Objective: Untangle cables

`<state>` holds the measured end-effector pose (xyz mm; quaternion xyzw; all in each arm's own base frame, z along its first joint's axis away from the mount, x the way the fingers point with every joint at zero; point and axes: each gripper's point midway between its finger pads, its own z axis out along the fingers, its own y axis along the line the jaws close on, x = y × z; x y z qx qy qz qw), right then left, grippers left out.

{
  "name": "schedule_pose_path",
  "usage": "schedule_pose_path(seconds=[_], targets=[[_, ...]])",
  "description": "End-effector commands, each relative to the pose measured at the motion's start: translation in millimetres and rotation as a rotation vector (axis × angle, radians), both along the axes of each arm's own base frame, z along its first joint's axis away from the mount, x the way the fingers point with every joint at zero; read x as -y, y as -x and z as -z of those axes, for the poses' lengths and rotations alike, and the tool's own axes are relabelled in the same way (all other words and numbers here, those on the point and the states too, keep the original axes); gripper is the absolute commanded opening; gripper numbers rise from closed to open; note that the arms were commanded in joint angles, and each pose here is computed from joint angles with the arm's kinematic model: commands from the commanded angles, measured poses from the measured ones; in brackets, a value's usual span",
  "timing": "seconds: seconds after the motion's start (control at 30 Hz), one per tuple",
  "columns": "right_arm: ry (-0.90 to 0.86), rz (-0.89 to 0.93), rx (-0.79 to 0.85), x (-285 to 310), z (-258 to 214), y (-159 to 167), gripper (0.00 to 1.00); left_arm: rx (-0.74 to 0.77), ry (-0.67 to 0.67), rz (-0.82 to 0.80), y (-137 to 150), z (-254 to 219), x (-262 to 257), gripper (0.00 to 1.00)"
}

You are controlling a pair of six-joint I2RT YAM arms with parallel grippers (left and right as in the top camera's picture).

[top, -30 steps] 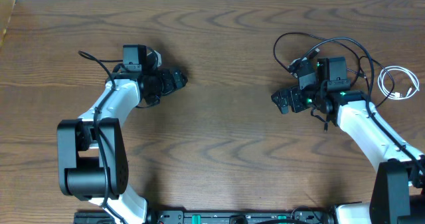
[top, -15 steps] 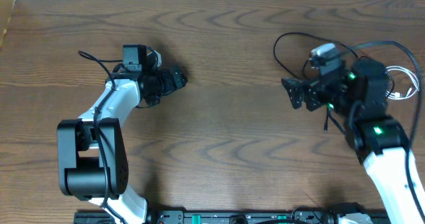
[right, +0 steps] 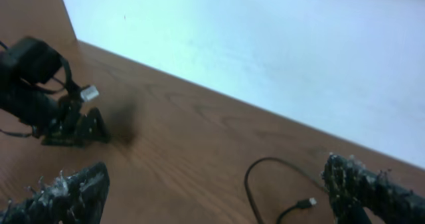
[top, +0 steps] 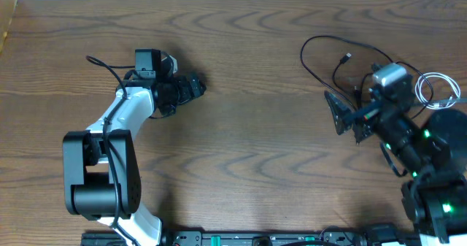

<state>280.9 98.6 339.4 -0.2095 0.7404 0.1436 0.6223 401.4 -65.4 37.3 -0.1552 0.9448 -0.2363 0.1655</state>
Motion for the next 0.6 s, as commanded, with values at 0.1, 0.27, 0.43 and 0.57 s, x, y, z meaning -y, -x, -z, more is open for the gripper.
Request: schedule_pose_path(seconds=[0.1,0.27,0.43,0.57], targets=[[-0.003,-0.006,0.011,-0.8,-4.3,5.5,0.99,0.003,-0.016,-0.001,-0.6,0.7,-3.2,0.98],[0.008,-0.006,-0.072,-0.3,15.0,8.7,0.99,0.002,-0.016,-0.001,-0.5,0.7,-3.2,0.98],[0.035,-0.006,-0.276,2.5,61.3,30.3,0.99,0.003,-0.016,-0.001,-0.6,0.7,-3.2,0.98],[0.055,-0.006,-0.432,6.4,100.5,59.4,0.99,0.003,-0.016,-0.001,-0.6,0.7,-3.2,0.98]])
